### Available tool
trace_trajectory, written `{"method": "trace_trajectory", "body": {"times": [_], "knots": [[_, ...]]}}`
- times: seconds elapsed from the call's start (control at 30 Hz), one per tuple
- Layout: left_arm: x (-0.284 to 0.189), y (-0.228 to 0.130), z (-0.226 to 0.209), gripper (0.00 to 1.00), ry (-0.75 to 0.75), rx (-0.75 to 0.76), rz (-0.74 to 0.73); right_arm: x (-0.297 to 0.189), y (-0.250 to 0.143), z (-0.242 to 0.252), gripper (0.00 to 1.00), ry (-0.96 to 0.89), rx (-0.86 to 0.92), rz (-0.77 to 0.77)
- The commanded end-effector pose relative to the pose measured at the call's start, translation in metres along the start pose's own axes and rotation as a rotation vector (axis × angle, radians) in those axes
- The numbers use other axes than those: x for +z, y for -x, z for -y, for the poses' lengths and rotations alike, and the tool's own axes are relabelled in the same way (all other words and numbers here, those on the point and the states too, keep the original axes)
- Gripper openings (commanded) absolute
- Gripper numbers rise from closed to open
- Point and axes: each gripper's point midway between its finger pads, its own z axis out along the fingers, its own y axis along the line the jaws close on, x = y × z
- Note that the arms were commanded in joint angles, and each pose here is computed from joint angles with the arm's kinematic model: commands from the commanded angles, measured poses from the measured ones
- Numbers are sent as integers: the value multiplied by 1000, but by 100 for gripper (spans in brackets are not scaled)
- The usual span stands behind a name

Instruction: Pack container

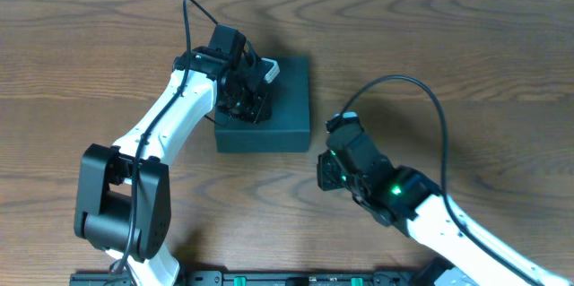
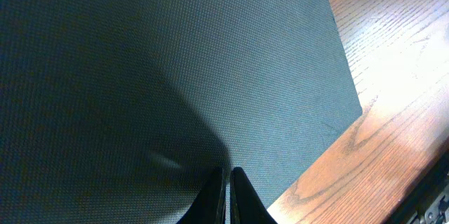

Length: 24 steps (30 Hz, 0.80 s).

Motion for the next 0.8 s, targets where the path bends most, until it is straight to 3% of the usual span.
{"method": "trace_trajectory", "body": {"times": [0.0, 0.33, 0.77], "knots": [[20, -19, -10, 6, 13, -41, -74, 18, -11, -5, 2, 4, -22, -43], [20, -21, -10, 6, 13, -46, -82, 83, -28, -26, 2, 19, 38, -79], [19, -24, -10, 6, 12, -66, -93, 117, 12, -26, 2, -35, 168, 175]]}}
